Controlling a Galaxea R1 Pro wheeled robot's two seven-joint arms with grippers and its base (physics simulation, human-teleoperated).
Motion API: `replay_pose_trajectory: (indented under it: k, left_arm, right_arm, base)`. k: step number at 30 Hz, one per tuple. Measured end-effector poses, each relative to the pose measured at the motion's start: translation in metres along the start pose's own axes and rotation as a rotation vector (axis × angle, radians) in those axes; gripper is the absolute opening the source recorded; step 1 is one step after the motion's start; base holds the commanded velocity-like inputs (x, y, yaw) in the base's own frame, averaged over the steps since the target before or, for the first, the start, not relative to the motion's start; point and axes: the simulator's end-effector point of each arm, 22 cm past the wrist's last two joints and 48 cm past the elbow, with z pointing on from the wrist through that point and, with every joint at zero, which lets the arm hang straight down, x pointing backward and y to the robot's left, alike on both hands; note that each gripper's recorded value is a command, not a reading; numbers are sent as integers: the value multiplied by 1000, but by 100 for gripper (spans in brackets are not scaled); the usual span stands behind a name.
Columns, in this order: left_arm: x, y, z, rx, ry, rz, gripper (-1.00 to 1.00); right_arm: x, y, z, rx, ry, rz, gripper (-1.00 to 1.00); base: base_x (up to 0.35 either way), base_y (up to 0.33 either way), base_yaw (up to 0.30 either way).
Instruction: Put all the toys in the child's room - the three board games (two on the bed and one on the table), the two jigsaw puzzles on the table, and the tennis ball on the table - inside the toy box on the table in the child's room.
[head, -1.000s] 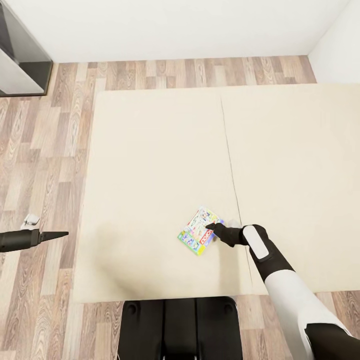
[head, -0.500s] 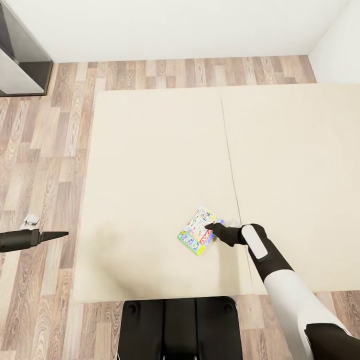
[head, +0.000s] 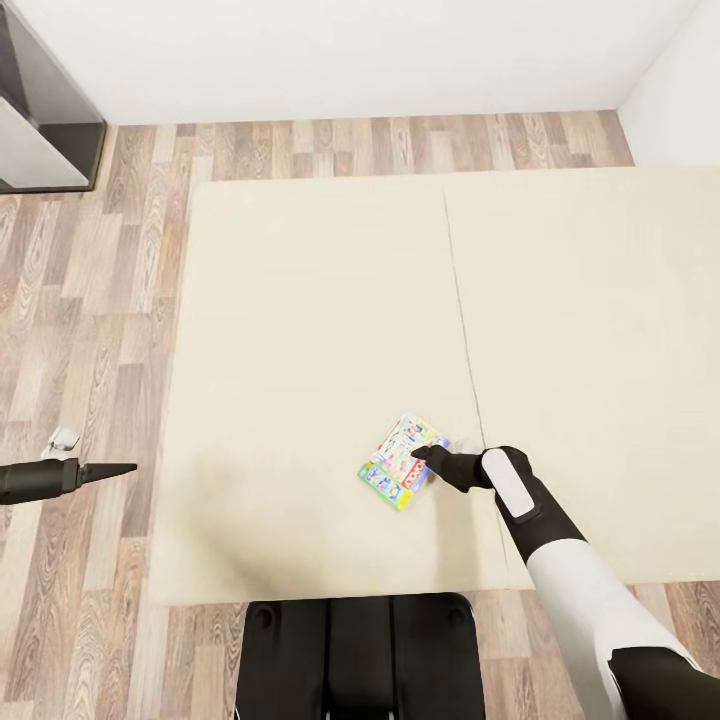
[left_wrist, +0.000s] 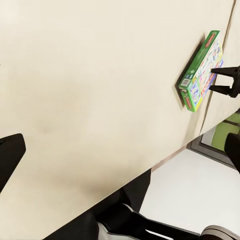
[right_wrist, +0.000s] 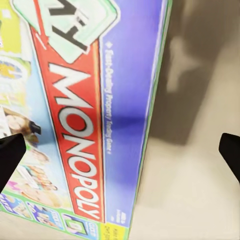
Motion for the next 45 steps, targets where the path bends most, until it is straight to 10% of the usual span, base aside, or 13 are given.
replay_pose_trajectory:
  k: [45]
  left_arm:
    - [-5,-6,-5,3,-12,13,100]
  right_arm:
    - [-1,-1,0,-3,-21,14,100]
  base:
    - [0,0,0]
